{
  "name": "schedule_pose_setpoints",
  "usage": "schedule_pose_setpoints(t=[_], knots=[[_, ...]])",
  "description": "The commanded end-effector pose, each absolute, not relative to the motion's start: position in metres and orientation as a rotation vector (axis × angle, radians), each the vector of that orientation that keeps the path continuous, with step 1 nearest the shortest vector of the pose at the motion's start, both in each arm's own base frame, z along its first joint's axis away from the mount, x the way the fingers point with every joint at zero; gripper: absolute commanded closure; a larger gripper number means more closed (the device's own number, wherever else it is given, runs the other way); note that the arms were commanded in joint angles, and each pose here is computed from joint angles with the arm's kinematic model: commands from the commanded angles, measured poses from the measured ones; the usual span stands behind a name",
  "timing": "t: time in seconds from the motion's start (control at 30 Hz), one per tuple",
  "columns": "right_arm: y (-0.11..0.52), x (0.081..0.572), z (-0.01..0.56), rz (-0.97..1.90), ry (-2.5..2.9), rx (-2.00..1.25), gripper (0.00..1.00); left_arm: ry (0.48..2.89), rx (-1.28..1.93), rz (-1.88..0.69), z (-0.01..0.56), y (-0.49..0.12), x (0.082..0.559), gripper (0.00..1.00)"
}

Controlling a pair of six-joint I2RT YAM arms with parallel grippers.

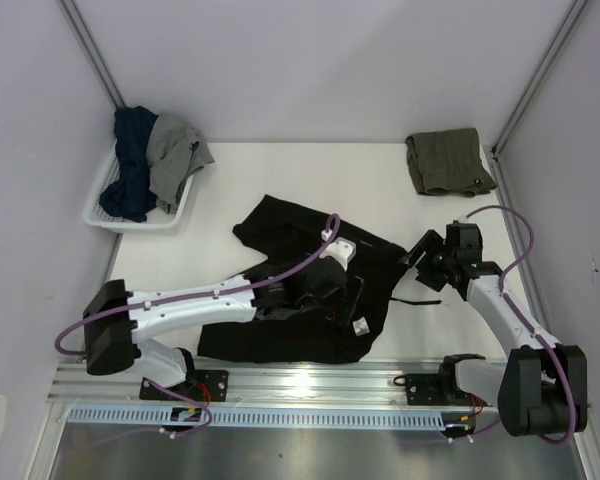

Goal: Fold and stack the shorts
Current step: Flatten the shorts out

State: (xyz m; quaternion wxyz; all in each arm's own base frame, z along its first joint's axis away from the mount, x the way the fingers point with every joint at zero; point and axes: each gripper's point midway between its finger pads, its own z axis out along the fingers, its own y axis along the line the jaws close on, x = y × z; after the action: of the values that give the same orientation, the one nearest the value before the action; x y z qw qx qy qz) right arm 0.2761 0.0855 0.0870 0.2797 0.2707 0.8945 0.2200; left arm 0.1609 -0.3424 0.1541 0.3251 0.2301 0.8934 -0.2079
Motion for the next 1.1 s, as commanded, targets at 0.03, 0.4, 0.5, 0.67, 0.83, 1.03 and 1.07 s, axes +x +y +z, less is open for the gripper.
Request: schedule_pose_setpoints(t=[0.03, 0.4, 0.5, 0.67, 0.83, 1.03, 1.07], knots=[[0.079, 0.300, 0.093, 0.605, 2.326, 0.689, 0.31, 2.353, 0.506, -0.453, 0.147, -0.353, 0.169, 0.01], [0.068, 0.329, 0.072, 0.592, 2.293, 0.766, 0.32, 2.361, 0.520, -0.291, 0.135, -0.372, 0.170, 0.01], [0.069, 0.338, 0.070, 0.612, 2.279, 0.777, 0.32, 2.373, 0.521, -0.249, 0.130, -0.372, 0.171, 0.01], [0.070, 0.350, 0.060, 0.627, 2.280, 0.790, 0.32, 2.401, 0.534, -0.190, 0.120, -0.373, 0.169, 0.01], [0.073, 0.364, 0.058, 0.663, 2.252, 0.796, 0.33, 2.413, 0.532, -0.148, 0.114, -0.373, 0.166, 0.01], [0.078, 0.371, 0.060, 0.705, 2.234, 0.791, 0.34, 2.436, 0.532, -0.115, 0.105, -0.373, 0.163, 0.01], [0.076, 0.370, 0.060, 0.694, 2.235, 0.794, 0.34, 2.437, 0.537, -0.103, 0.103, -0.371, 0.163, 0.01]])
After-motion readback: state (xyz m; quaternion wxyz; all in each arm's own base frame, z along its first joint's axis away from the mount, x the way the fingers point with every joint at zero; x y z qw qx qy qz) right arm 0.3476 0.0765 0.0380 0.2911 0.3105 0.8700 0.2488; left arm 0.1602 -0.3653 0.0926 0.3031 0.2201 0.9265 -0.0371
